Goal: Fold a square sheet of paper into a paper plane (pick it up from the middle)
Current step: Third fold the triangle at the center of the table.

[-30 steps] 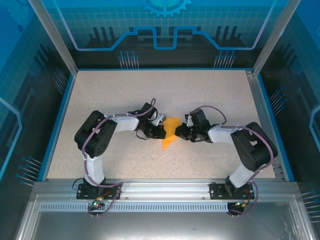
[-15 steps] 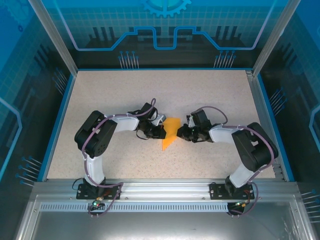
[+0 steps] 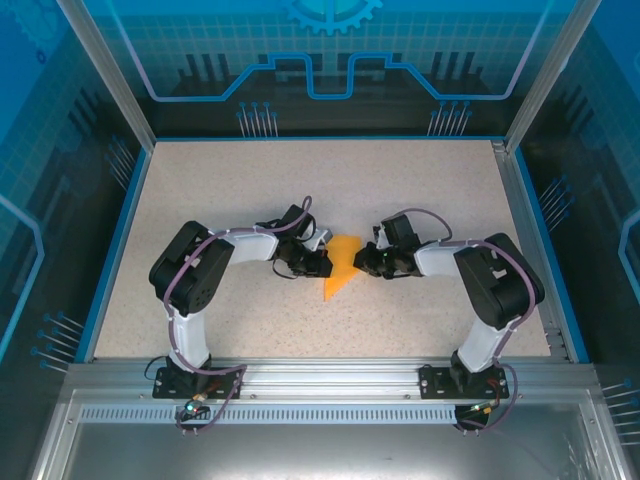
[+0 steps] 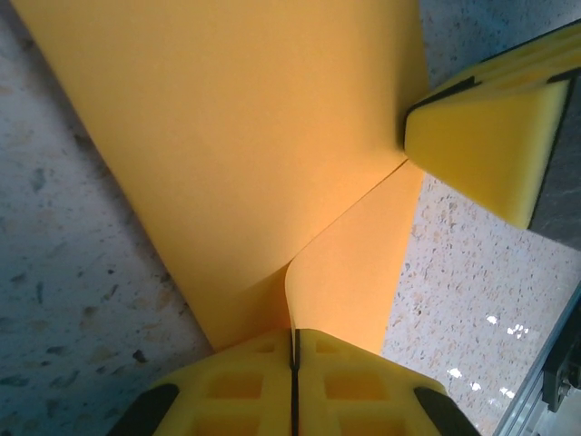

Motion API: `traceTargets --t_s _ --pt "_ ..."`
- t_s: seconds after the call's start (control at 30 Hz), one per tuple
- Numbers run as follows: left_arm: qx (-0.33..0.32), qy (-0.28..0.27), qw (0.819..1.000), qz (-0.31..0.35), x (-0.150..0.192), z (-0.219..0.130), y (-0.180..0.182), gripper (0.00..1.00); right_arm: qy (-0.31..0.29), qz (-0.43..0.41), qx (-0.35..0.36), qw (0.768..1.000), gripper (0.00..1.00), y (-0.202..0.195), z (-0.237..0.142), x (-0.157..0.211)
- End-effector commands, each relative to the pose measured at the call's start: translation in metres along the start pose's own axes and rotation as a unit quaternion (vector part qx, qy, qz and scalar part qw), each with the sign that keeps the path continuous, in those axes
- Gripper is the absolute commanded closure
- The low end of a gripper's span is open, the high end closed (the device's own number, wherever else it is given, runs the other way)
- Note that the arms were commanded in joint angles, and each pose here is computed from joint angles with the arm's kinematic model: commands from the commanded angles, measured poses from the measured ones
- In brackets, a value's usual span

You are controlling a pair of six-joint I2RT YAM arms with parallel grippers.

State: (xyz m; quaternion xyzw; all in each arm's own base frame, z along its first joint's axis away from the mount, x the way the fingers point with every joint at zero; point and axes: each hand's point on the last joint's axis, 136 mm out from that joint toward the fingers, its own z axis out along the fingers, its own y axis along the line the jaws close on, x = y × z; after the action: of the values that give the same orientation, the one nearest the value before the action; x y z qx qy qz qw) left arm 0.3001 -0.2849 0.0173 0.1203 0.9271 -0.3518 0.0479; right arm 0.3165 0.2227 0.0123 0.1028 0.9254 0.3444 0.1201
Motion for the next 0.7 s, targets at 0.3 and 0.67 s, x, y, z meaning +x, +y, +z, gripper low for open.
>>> traceTargets --t_s 0.3,0.67 --pt "0.009 0.005 1.000 0.011 -0.004 -0.004 -0.007 0.92 -0.015 -0.033 -0.016 0.999 0.84 0.021 -0.023 -0.010" --pt "0.010 -0.001 1.000 0.011 -0.010 -0.006 -0.010 0.90 0.040 -0.056 -0.041 0.997 0.85 0.041 0.003 0.014"
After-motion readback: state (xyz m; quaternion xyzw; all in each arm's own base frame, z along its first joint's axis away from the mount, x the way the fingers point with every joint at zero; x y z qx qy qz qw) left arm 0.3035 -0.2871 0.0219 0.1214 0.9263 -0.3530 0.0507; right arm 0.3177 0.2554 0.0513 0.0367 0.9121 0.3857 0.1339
